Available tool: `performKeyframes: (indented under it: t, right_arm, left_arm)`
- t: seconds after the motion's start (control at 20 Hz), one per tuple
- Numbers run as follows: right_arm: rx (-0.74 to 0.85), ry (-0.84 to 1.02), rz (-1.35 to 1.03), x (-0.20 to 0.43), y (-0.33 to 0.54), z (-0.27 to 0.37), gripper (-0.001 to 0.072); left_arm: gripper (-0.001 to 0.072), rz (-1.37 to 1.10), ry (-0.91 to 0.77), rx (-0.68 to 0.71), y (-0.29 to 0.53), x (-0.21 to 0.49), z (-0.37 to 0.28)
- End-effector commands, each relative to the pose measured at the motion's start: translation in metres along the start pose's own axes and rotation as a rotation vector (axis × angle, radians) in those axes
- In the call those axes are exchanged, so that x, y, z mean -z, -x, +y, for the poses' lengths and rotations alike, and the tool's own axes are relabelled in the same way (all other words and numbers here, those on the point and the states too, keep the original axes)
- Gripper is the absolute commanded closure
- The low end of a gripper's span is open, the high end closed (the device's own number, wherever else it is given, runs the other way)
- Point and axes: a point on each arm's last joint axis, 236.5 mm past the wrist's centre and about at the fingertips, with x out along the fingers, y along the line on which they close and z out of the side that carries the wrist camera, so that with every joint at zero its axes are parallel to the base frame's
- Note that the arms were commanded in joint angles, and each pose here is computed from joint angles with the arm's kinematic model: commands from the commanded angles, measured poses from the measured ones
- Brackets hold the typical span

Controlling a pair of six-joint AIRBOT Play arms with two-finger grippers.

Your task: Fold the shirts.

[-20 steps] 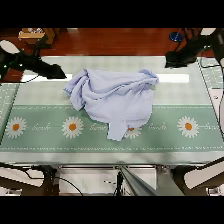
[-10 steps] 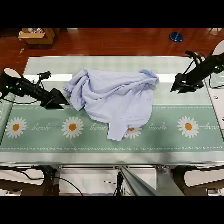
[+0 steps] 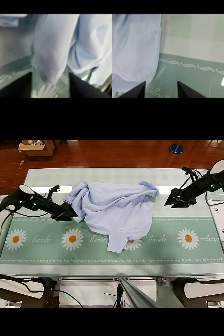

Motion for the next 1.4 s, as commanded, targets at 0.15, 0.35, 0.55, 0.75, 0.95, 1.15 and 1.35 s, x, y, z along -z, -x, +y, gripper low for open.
performKeyframes:
  t: [0.15, 0.35, 0.55, 0.75, 0.95, 1.15, 1.35]
  right_arm:
    - [0.053, -0.013, 0.058, 0.019, -0.003, -0.014, 0.0228]
    - [0.063, -0.059, 0.065, 0.052, -0.029, -0.024, 0.0228]
    - [-0.081, -0.141, 0.007, 0.074, -0.069, 0.002, 0.0228]
    - [-0.141, -0.132, 0.052, 0.106, -0.114, 0.028, 0.0228]
    - [-0.111, -0.085, -0.055, 0.089, -0.138, 0.056, 0.0228]
    - [-0.096, -0.142, -0.133, 0.074, -0.145, 0.069, 0.0345]
    - [-0.155, -0.117, -0.14, 0.076, -0.127, 0.09, 0.0697]
  left_arm:
    - [0.0686, 0.002, -0.022, -0.018, -0.019, -0.005, -0.003]
    - [0.0686, -0.035, -0.059, -0.018, 0.002, -0.007, -0.009]
    - [0.0685, -0.084, -0.077, -0.024, 0.02, -0.012, -0.016]
    - [0.0684, -0.086, -0.078, -0.022, 0.023, -0.011, -0.017]
    - [0.0685, -0.047, -0.08, -0.004, 0.023, -0.002, -0.02]
    - [0.0684, -0.044, -0.105, -0.003, 0.023, -0.001, -0.02]
    - [0.0686, -0.062, -0.183, 0.019, 0.043, -0.009, -0.042]
